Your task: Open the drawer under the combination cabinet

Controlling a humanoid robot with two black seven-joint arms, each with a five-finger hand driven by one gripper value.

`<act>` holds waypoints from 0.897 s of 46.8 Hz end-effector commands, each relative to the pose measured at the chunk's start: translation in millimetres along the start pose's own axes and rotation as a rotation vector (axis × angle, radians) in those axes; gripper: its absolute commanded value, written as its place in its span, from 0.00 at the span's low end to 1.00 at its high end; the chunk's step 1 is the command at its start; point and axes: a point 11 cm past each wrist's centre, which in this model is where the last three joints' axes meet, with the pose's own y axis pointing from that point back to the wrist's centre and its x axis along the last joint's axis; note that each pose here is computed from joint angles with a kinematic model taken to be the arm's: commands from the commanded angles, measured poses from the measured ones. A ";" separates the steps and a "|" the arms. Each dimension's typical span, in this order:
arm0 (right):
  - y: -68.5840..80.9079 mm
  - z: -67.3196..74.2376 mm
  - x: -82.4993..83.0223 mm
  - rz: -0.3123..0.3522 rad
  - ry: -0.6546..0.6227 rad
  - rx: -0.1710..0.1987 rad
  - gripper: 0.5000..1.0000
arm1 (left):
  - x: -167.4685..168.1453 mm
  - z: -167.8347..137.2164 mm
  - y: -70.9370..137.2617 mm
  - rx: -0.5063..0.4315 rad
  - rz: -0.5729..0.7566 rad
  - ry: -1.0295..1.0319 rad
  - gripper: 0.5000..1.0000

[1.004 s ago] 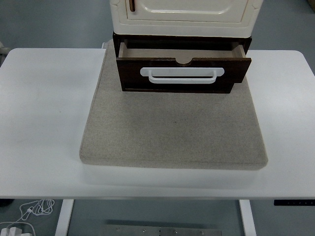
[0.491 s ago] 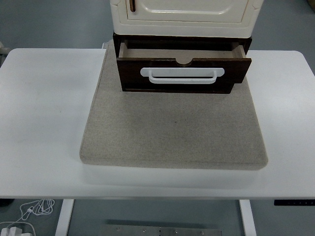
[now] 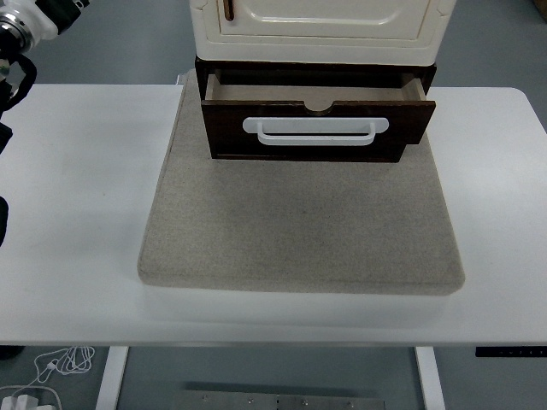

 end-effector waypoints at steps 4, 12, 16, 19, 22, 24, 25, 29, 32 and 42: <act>0.0 0.2 0.0 0.000 0.000 -0.001 0.86 | 4.3 -26.8 -0.4 0.053 0.010 -0.014 1.00; -0.1 1.1 -0.1 -0.001 -0.005 -0.002 0.86 | 10.8 -46.8 2.9 0.069 -0.011 -0.005 1.00; 0.0 0.2 -0.1 0.000 -0.005 0.000 0.86 | 12.5 -52.6 5.0 0.063 -0.040 -0.008 1.00; -0.1 1.1 -0.1 -0.001 -0.005 -0.002 0.86 | 14.7 -58.5 7.0 0.070 -0.057 -0.013 1.00; -0.1 1.1 -0.1 -0.001 -0.005 -0.002 0.86 | 14.3 -61.3 7.9 0.073 -0.075 -0.011 1.00; -0.1 1.1 -0.1 -0.001 -0.005 -0.002 0.86 | 11.9 -64.4 7.6 0.077 -0.089 -0.006 1.00; -0.1 1.1 -0.1 -0.001 -0.005 -0.002 0.86 | 10.1 -66.0 7.1 0.077 -0.095 -0.003 1.00; -0.1 1.1 -0.1 -0.001 -0.006 -0.002 0.86 | 7.2 -69.6 6.0 0.057 -0.102 0.046 1.00; -0.1 1.1 -0.2 -0.001 -0.008 -0.002 0.86 | 9.8 -72.9 6.4 0.021 -0.098 0.123 1.00; -0.2 2.0 -0.2 -0.001 -0.008 -0.003 0.86 | 2.7 -85.2 7.8 0.000 -0.163 0.224 1.00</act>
